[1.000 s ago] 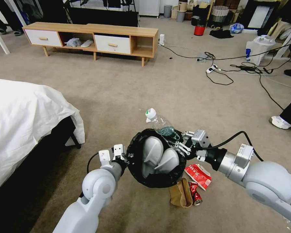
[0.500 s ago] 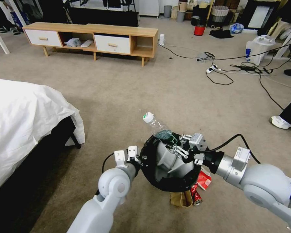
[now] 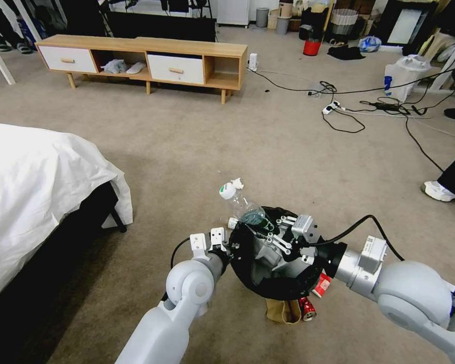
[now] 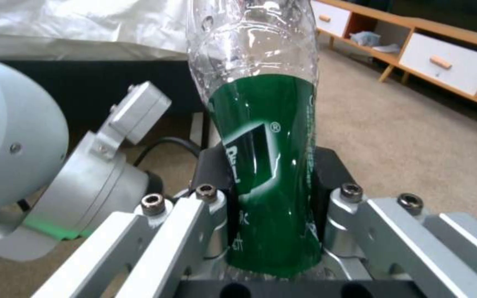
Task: Pick up the trash bin, then pick up the garbage from the floor and place it into the trash bin.
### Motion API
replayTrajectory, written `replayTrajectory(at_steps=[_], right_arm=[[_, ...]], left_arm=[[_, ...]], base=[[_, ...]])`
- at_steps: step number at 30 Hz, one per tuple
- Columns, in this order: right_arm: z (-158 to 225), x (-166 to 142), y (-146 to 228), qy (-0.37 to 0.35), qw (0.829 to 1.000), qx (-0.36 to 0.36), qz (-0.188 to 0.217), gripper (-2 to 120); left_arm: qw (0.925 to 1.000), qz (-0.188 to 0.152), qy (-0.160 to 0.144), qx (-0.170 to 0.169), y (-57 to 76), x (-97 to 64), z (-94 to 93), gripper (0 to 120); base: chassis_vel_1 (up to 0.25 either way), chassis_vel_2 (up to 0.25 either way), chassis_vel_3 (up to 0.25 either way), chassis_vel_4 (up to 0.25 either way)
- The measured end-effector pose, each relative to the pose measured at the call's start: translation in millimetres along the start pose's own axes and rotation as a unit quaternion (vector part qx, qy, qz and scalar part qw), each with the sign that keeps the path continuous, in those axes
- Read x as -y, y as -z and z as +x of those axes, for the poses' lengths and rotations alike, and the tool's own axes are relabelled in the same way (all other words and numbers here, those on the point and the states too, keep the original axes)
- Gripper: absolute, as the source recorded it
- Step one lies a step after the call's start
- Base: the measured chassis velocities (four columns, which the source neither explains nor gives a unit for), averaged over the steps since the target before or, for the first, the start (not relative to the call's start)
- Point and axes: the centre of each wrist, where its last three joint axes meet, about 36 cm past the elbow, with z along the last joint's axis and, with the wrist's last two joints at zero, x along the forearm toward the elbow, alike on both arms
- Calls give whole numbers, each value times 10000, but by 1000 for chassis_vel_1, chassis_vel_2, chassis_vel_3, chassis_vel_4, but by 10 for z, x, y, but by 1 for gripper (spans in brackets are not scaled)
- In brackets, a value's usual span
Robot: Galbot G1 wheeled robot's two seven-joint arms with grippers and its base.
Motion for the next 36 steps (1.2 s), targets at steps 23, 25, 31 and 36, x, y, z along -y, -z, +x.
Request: replayTrajectory(at_steps=[23, 25, 31, 36], right_arm=[[-72, -53, -279, -48, 10000, -65, -57, 20], [-76, -48, -294, -68, 9999, -59, -50, 20], [-95, -41, -350, -121, 9999, -45, -37, 20], [-103, -47, -383, -132, 9999, -55, -39, 24]], left_arm=[[9988, 442, 185, 113, 113, -234, 129, 2], [9986, 485, 192, 101, 108, -248, 141, 2], [9977, 627, 228, 81, 93, -298, 182, 2], [9975, 657, 243, 90, 97, -317, 198, 2]], base=[[0, 0, 0, 0], [0, 0, 0, 0], [0, 0, 0, 0], [0, 0, 0, 0]])
